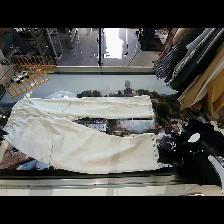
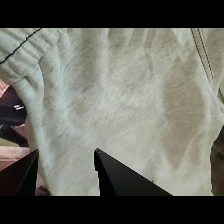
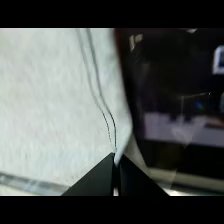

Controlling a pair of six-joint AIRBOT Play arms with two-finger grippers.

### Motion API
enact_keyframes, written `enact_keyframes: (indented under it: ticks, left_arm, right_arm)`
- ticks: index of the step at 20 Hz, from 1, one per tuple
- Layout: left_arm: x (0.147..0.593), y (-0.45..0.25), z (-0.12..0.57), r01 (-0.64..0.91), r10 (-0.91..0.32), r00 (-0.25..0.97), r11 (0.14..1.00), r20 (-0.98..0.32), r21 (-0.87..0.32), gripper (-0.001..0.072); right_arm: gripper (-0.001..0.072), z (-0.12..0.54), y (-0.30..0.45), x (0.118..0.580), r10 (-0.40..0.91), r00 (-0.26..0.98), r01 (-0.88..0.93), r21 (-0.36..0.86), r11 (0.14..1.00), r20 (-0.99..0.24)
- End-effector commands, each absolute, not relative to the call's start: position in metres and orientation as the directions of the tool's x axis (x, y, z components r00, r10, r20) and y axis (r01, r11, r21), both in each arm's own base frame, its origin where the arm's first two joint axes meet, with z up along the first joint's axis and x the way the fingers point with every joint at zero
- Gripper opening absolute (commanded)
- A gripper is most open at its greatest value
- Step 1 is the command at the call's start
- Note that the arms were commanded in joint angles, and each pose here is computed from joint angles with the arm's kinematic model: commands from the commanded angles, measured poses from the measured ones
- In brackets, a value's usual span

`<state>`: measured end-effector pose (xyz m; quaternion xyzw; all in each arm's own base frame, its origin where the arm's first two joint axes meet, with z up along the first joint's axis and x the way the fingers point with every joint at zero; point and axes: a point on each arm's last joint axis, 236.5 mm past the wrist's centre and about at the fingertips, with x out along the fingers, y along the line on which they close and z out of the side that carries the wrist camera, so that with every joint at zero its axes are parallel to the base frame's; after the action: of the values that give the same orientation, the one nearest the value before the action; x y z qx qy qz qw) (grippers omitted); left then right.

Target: Fold the clothes and pants, and hang the long-sleeved shirts on hangers.

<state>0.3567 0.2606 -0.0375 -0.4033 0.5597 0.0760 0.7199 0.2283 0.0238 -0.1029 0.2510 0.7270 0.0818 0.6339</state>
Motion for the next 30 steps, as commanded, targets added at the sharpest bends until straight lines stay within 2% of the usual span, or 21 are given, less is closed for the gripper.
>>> enact_keyframes:
  ticks: [1,5,7,8,9,10,14,18,19,21,25,27,28,29,30]
  left_arm:
    - [0.35,0.263,-0.037,-0.586,-0.35,0.358,0.637,-0.865,-0.5,0.0383]
    - [0.346,0.263,-0.037,-0.616,-0.36,0.352,0.606,-0.864,-0.503,0.0384]
    - [0.343,0.258,-0.037,-0.615,-0.38,0.338,0.604,-0.861,-0.507,0.0384]
    - [0.34,0.254,-0.038,-0.617,-0.392,0.329,0.6,-0.859,-0.51,0.0384]
    - [0.337,0.249,-0.042,-0.622,-0.405,0.319,0.593,-0.857,-0.512,0.0384]
    - [0.332,0.243,-0.047,-0.63,-0.416,0.31,0.584,-0.855,-0.513,0.0384]
    - [0.322,0.23,-0.077,-0.668,-0.368,0.346,0.549,-0.863,-0.502,0.0384]
    - [0.336,0.224,-0.083,-0.687,-0.323,0.46,0.461,-0.827,-0.562,0.0384]
    - [0.342,0.224,-0.083,-0.686,-0.32,0.488,0.435,-0.812,-0.583,0.0384]
    - [0.352,0.227,-0.082,-0.684,-0.3,0.535,0.394,-0.79,-0.613,0.0384]
    - [0.358,0.243,-0.086,-0.697,-0.224,0.565,0.386,-0.794,-0.604,0.0382]
    - [0.361,0.25,-0.086,-0.7,-0.196,0.574,0.385,-0.795,-0.601,0.0349]
    - [0.361,0.252,-0.087,-0.701,-0.188,0.577,0.386,-0.795,-0.6,0.0309]
    - [0.361,0.253,-0.087,-0.702,-0.184,0.577,0.387,-0.796,-0.598,0.0138]
    - [0.362,0.254,-0.087,-0.702,-0.18,0.579,0.387,-0.796,-0.598,0.0021]
  right_arm:
    - [0.0035,-0.109,-0.003,0.278,0.359,0.088,0.231,0.37,0.9,-0.929]
    - [0.0034,-0.047,-0.089,0.374,0.038,0.367,0.31,0.161,0.937,-0.929]
    - [0.004,-0.03,-0.099,0.394,0.011,0.408,0.313,0.151,0.938,-0.913]
    - [0.0189,-0.031,-0.097,0.392,0.024,0.394,0.314,0.16,0.936,-0.919]
    - [0.0437,-0.036,-0.092,0.385,0.044,0.363,0.316,0.167,0.934,-0.931]
    - [0.0503,-0.044,-0.086,0.374,0.068,0.322,0.319,0.176,0.931,-0.944]
    - [0.0507,-0.077,-0.042,0.318,0.235,0.14,0.314,0.268,0.911,-0.962]
    - [0.0526,-0.093,0.003,0.287,0.413,0.071,0.396,0.406,0.824,-0.908]
    - [0.0558,-0.093,0.012,0.286,0.462,0.088,0.421,0.454,0.785,-0.882]
    - [0.0572,-0.088,0.016,0.292,0.535,0.155,0.481,0.536,0.694,-0.831]
    - [0.0561,-0.087,-0.02,0.296,0.511,0.24,0.578,0.545,0.607,-0.825]
    - [0.056,-0.09,-0.044,0.301,0.466,0.296,0.624,0.538,0.566,-0.834]
    - [0.0559,-0.091,-0.054,0.304,0.442,0.321,0.636,0.537,0.554,-0.837]
    - [0.0557,-0.092,-0.061,0.307,0.42,0.342,0.642,0.535,0.548,-0.841]
    - [0.0556,-0.093,-0.066,0.313,0.397,0.363,0.643,0.535,0.548,-0.843]
